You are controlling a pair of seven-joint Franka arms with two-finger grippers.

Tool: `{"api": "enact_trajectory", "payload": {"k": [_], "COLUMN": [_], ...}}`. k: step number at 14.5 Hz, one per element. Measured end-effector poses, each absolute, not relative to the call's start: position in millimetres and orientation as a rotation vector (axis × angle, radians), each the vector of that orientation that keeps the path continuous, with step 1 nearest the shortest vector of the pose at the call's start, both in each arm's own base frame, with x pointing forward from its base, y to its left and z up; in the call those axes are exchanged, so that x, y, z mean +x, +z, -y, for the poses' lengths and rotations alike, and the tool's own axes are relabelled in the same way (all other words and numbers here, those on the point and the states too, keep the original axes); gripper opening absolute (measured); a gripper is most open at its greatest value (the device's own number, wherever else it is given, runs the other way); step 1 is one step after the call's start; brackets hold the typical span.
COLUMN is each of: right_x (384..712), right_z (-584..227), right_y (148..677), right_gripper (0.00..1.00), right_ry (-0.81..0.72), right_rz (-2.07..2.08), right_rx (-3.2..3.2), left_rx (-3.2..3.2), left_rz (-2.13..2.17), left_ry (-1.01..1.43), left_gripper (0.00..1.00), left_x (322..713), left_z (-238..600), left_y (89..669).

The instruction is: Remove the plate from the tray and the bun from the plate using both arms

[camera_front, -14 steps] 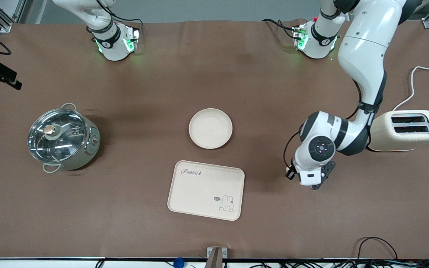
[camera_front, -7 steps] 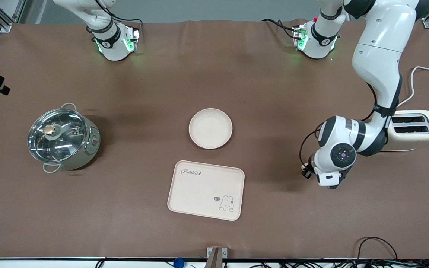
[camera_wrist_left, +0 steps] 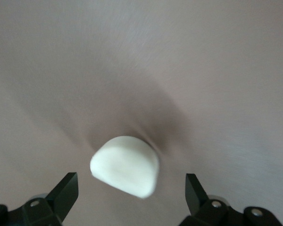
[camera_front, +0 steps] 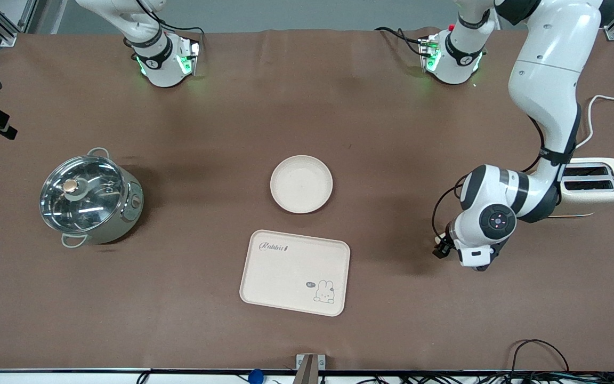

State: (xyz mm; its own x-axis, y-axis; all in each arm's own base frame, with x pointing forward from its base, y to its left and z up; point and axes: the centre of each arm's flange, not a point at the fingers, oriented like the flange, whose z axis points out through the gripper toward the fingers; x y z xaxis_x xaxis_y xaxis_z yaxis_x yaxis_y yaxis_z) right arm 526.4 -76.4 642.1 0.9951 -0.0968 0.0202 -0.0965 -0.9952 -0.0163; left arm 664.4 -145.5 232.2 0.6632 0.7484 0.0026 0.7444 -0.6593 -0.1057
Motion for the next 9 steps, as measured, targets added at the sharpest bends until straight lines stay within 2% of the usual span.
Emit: {"api": "enact_trajectory", "payload": {"k": [9], "right_x": [527.6], "right_z": [59.2], "right_y": [638.8], "right_gripper": [1.0], "right_ry": [0.007], "right_rz": [-0.099], "right_rx": [-3.123], "left_rx": [-2.915], "left_rz": [0.813], "left_ry": [-0.078], "left_gripper": [1.0], "left_x": [653.2], "left_z": [94.7], "left_y": [468.1]}}
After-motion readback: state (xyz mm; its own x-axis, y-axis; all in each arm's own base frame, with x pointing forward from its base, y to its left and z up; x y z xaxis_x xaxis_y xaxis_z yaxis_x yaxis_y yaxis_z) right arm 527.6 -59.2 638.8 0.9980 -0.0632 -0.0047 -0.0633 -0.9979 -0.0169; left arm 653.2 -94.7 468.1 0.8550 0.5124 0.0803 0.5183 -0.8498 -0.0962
